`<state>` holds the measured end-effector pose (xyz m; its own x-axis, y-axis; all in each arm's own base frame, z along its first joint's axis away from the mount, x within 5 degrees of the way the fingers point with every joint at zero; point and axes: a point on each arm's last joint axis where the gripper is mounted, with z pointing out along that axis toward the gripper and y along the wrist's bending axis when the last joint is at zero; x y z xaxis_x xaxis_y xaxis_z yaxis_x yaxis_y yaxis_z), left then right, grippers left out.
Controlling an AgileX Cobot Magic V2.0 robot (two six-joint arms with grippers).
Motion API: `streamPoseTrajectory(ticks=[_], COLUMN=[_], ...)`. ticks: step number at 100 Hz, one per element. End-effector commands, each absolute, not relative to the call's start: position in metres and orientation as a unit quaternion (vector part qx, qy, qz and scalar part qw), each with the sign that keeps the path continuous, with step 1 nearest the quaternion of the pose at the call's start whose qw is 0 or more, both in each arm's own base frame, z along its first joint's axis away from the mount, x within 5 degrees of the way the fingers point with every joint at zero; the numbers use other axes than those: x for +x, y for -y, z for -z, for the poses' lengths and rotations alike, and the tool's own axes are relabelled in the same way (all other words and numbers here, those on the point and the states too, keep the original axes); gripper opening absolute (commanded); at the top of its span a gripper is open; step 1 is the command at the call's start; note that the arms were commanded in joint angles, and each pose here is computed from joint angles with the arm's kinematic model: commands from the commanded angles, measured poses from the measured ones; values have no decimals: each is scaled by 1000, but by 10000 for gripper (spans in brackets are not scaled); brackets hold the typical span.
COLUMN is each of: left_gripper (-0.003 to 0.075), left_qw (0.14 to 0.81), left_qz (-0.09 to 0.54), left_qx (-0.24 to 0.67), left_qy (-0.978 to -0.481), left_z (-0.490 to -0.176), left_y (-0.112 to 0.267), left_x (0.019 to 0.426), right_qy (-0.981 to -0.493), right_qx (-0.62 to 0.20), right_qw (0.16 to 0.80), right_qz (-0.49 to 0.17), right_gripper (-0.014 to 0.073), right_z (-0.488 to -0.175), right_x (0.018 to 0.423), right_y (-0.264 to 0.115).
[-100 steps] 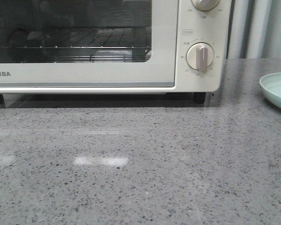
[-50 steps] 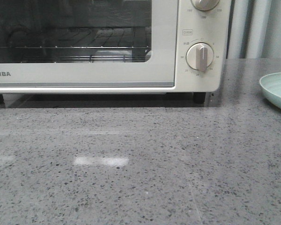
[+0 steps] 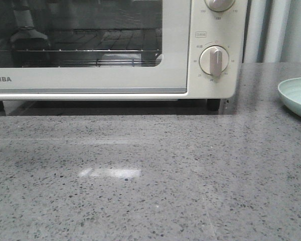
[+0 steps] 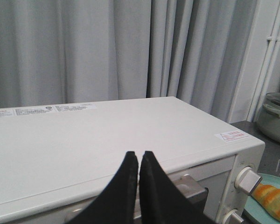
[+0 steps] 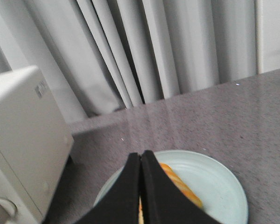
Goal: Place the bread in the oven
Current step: 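Pull the toaster oven glass door down open with the left gripper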
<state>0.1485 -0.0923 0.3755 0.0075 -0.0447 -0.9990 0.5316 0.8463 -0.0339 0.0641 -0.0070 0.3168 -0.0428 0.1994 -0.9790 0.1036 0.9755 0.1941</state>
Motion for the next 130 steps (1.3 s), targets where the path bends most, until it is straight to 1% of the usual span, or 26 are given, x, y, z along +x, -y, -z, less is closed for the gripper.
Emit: streamPoseTrajectory(ticks=[1,10,27,56,69,89,104,108,120,130], left_gripper=[-22,-22,-21,-21,-22,-21,-22,-22,-21,-22], left_qw=[705,692,663,642,629,591,590,589,565,556], left_qz=[240,238,227,219,214,199,198,198,196,204], left_qx=[163,163,167,171,174,180,180,181,191,208], left_qy=[-647,-662,-694,-715,-727,-761,-761,-763,-778,-778], left_z=[-395,-394,-388,-379,-370,-352,-352,-352,-347,-341], left_y=[100,106,115,122,127,133,133,133,137,143], left_x=[156,167,182,194,202,211,211,211,207,199], right_qy=[-716,-726,-730,-728,-726,-723,-727,-735,-751,-749], right_qx=[80,80,67,67,67,67,67,64,53,53], right_qw=[694,683,680,682,684,688,683,676,659,661], right_qz=[-9,-5,-1,-13,-13,-14,-11,-7,4,5], right_gripper=[-70,-70,-70,-70,-70,-70,-70,-70,-70,-70], right_z=[-333,-335,-339,-340,-340,-343,-361,-365,-384,-400], right_x=[63,61,59,59,59,58,57,58,65,74], right_y=[7,8,6,5,5,5,5,5,6,6])
